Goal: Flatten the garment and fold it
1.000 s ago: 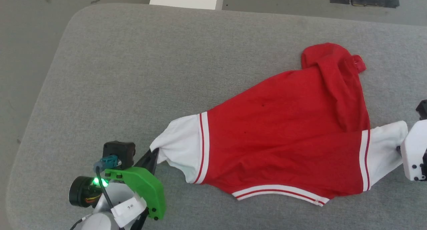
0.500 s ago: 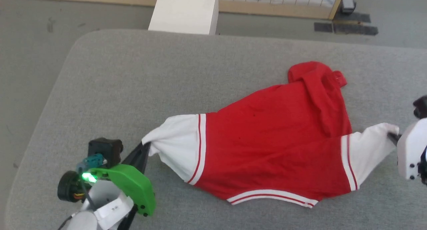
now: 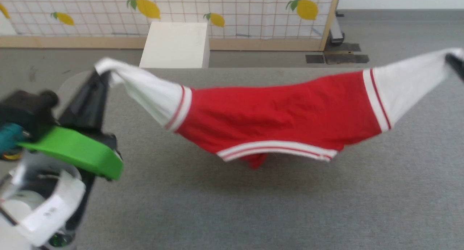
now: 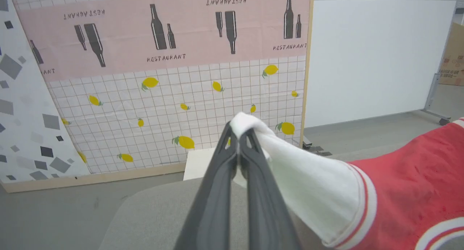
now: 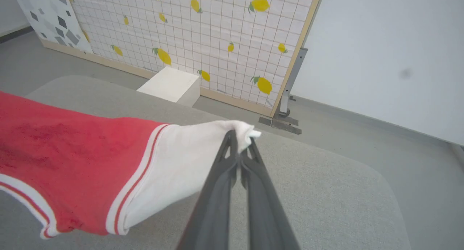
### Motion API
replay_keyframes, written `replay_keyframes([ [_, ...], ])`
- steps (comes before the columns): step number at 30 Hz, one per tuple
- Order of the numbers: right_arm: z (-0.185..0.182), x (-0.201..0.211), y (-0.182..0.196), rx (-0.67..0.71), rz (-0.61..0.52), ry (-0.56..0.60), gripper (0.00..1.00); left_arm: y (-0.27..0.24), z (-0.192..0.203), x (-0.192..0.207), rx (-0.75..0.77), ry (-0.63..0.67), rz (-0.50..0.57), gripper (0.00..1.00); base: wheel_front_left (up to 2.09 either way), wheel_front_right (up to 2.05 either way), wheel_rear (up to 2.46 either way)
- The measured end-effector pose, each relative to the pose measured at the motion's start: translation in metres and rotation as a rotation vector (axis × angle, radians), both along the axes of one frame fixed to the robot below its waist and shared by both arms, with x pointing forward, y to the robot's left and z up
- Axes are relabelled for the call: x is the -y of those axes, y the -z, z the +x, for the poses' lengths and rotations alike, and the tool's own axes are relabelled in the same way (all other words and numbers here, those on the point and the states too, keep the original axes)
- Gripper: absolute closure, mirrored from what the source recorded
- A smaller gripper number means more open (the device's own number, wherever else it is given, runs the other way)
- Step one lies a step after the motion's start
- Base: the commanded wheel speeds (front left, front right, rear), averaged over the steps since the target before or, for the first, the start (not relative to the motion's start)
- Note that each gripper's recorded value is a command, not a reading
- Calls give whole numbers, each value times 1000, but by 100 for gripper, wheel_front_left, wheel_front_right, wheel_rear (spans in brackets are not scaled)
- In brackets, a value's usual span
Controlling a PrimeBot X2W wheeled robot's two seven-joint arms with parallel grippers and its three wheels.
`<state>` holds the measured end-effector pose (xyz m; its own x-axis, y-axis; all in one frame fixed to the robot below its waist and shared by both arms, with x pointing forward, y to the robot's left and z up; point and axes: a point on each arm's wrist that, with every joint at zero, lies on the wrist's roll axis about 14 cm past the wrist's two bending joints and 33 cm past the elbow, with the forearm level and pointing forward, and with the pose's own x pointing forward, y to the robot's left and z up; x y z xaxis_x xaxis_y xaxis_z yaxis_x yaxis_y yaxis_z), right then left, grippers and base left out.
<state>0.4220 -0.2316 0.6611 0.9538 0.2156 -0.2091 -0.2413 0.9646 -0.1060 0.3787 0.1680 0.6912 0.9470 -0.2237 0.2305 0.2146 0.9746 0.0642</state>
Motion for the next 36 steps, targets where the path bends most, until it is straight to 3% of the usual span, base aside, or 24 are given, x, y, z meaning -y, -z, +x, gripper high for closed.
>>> replay_keyframes([
  [8,-2,12,-97,274,42,22,100,-89,5,-3,255,18,-8,100,0,0,0],
  [14,24,15,-130,357,40,33,100,-121,36,-8,302,10,-8,100,0,0,0],
  [22,87,19,-133,380,-20,66,100,-133,111,-9,288,8,10,100,0,0,0],
  [36,213,28,-104,430,-50,146,100,-101,255,-22,259,-64,36,100,0,0,0],
])
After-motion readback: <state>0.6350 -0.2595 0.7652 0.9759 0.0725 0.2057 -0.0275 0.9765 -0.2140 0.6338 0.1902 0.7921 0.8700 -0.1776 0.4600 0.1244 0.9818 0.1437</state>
